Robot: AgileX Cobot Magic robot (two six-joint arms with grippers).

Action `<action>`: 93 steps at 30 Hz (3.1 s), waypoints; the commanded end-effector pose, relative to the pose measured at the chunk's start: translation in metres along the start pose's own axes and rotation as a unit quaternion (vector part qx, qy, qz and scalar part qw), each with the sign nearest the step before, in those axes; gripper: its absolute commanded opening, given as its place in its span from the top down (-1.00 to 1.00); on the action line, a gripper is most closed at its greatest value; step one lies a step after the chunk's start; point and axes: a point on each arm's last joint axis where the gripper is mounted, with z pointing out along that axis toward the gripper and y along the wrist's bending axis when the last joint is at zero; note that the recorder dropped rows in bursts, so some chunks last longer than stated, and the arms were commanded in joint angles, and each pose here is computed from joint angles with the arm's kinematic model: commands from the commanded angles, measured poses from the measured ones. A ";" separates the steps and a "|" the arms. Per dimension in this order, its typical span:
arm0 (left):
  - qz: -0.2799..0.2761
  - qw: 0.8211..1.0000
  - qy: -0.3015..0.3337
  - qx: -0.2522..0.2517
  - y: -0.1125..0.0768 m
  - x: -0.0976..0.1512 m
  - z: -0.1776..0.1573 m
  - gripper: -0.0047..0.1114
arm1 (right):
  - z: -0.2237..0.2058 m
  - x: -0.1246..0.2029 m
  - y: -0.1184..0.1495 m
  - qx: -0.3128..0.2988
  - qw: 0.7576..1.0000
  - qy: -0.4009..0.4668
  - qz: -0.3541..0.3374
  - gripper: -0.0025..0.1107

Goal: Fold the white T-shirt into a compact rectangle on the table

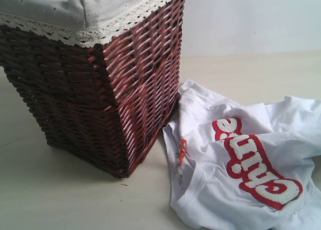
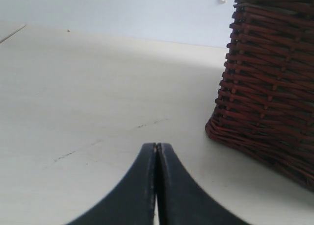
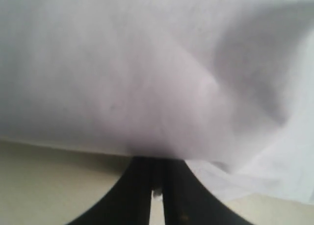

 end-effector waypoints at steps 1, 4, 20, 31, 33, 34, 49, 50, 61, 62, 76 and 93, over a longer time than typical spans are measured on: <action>-0.003 1.000 -0.005 0.005 -0.001 0.000 0.000 0.92 | -0.001 -0.001 0.017 -0.066 0.998 -0.021 -0.012 0.96; -0.003 1.000 -0.005 0.005 -0.001 0.000 0.000 0.92 | -0.030 -0.015 0.019 -0.086 0.994 -0.063 -0.021 0.96; -0.003 1.000 -0.005 0.005 -0.001 0.000 0.000 0.92 | -0.170 -0.081 0.003 0.105 0.925 -0.344 0.122 0.96; -0.003 1.000 -0.005 0.005 -0.001 0.000 0.000 0.92 | -0.203 -0.096 0.018 0.074 0.892 -0.432 0.111 0.96; -0.003 1.000 -0.005 0.005 -0.001 0.000 0.000 0.92 | -0.197 -0.094 0.030 0.027 0.914 -0.400 0.055 0.96; -0.003 1.000 -0.005 0.005 -0.001 0.000 0.000 0.92 | -0.194 -0.091 0.036 0.002 0.926 -0.377 0.024 0.96; -0.003 1.000 -0.005 0.005 -0.001 0.000 0.000 0.92 | -0.170 -0.024 0.020 0.097 0.991 0.030 -0.086 0.96; -0.003 1.000 -0.005 0.005 -0.001 0.000 0.000 0.92 | -0.171 -0.025 0.017 0.118 0.991 0.024 -0.060 0.96; -0.003 1.000 -0.005 0.005 -0.001 0.000 0.000 0.92 | -0.172 -0.029 0.011 0.152 0.988 -0.008 0.005 -0.02; -0.003 1.000 -0.005 0.005 -0.001 0.000 0.000 0.92 | -0.174 -0.031 0.010 0.160 0.987 -0.021 0.019 -0.10; -0.003 1.000 -0.005 0.005 -0.001 0.000 0.000 0.92 | -0.102 -0.103 0.065 -0.191 0.960 -0.199 0.056 0.91; -0.003 1.000 -0.005 0.005 -0.001 0.000 0.000 0.92 | 0.005 -0.144 0.135 -0.280 0.959 0.022 0.042 0.96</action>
